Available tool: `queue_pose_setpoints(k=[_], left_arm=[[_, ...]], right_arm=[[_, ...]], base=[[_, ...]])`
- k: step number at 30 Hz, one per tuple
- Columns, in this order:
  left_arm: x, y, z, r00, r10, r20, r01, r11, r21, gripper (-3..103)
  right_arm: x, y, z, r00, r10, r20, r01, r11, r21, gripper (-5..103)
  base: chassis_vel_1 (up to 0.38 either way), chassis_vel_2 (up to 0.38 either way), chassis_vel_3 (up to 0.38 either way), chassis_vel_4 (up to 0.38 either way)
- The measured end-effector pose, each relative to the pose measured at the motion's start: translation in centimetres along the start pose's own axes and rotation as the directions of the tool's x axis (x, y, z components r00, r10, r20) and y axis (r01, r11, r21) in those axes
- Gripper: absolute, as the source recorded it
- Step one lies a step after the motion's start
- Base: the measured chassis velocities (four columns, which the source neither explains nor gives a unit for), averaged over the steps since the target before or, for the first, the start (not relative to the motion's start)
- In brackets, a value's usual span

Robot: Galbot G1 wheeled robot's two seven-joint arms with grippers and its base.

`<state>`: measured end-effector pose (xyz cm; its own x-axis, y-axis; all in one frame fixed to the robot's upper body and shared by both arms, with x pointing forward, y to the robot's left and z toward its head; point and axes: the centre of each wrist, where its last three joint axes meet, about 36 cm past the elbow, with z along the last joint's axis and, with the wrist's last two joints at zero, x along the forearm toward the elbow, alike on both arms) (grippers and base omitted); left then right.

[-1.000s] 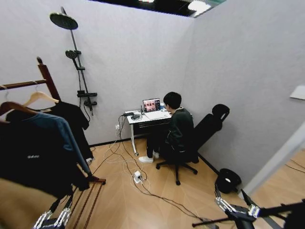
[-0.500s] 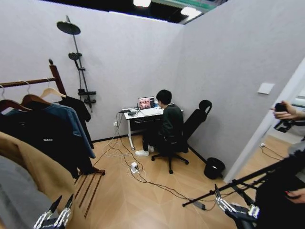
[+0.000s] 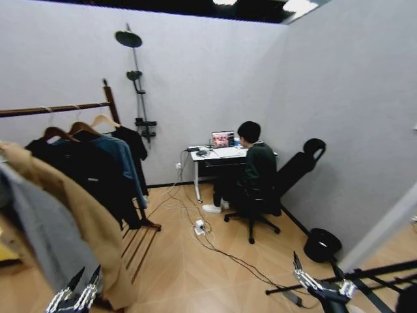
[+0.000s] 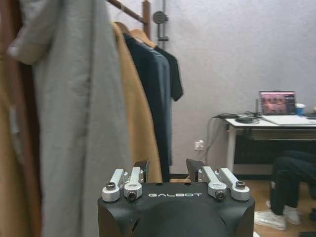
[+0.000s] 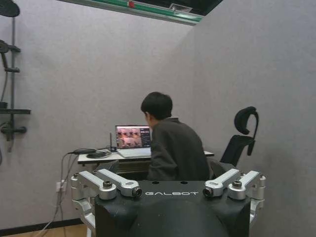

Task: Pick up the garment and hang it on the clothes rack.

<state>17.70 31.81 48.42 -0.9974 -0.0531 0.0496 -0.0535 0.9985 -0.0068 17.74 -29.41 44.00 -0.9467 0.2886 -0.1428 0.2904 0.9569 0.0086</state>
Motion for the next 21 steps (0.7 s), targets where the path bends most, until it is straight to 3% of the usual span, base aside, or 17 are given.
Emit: queue_pose_setpoints(k=[8, 21], left_arm=[[0.0, 0.0, 0.0, 1.0, 0.0, 0.0, 0.0, 1.0, 0.0, 46], [0.0, 0.0, 0.0, 1.0, 0.0, 0.0, 0.0, 1.0, 0.0, 46]], right_arm=[[0.0, 0.0, 0.0, 1.0, 0.0, 0.0, 0.0, 1.0, 0.0, 100], [0.0, 0.0, 0.0, 1.0, 0.0, 0.0, 0.0, 1.0, 0.0, 100]], base=[[0.097, 0.102, 0.115, 0.096], [0.0, 0.0, 0.0, 0.0]])
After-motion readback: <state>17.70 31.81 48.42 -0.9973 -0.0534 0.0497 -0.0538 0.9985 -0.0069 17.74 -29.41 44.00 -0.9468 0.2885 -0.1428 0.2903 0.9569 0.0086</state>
